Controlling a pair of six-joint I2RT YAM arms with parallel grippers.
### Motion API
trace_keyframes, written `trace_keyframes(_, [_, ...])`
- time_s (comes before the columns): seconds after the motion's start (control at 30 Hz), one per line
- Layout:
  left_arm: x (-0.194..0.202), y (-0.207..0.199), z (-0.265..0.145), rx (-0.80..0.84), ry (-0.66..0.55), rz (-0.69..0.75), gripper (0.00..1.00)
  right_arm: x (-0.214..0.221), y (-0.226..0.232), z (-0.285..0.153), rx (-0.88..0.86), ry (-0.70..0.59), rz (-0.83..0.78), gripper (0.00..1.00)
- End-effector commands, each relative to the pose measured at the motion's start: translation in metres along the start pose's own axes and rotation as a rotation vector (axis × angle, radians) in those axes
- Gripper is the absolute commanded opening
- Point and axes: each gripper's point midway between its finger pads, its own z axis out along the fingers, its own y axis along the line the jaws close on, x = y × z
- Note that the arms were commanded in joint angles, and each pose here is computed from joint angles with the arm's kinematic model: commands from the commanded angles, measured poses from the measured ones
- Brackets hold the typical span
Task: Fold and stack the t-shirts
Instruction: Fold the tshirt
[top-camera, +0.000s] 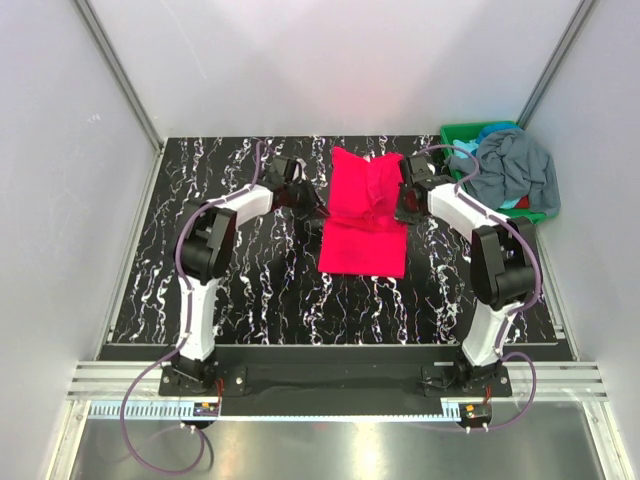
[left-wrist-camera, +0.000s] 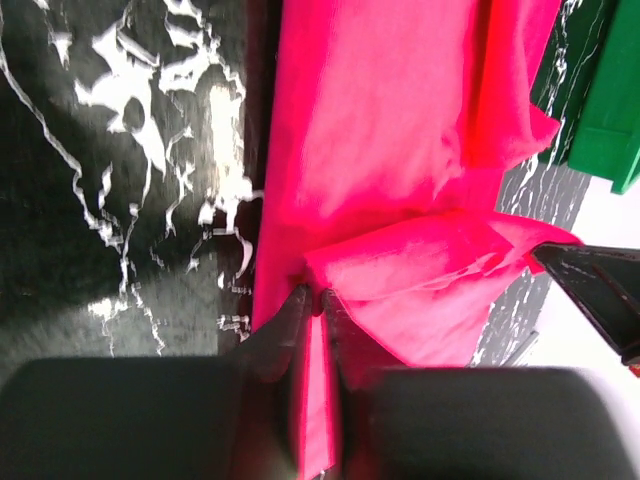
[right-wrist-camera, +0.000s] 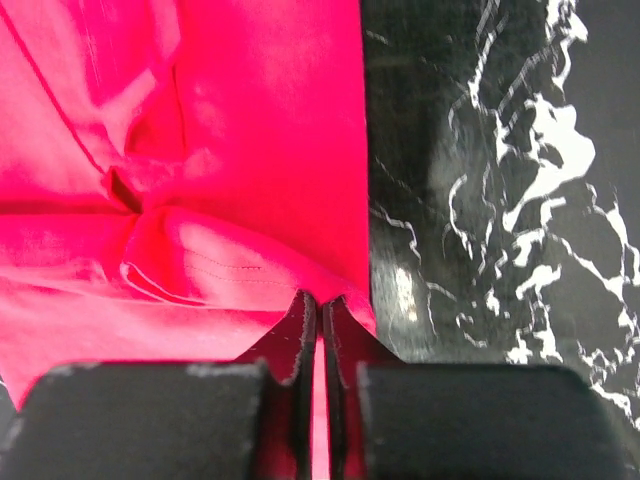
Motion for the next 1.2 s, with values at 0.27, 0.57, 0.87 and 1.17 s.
trace_keyframes(0.27, [-0.042, -0.050, -0.060, 0.014, -0.228, 0.229, 0.44, -0.059, 0.018, -0.036, -0.084, -0.124, -0.005, 0.41])
trace_keyframes(0.57, [0.013, -0.033, -0.043, -0.086, -0.176, 0.261, 0.31, -0.016, 0.016, -0.041, -0.135, -0.044, 0.086, 0.11])
trace_keyframes(0.87, [0.019, -0.008, -0.012, -0.161, -0.149, 0.238, 0.00, 0.003, 0.016, -0.004, -0.150, -0.020, 0.081, 0.06])
trace_keyframes(1.17, [0.014, 0.001, 0.007, -0.193, -0.123, 0.226, 0.00, 0.016, 0.007, 0.016, -0.110, -0.024, 0.115, 0.04])
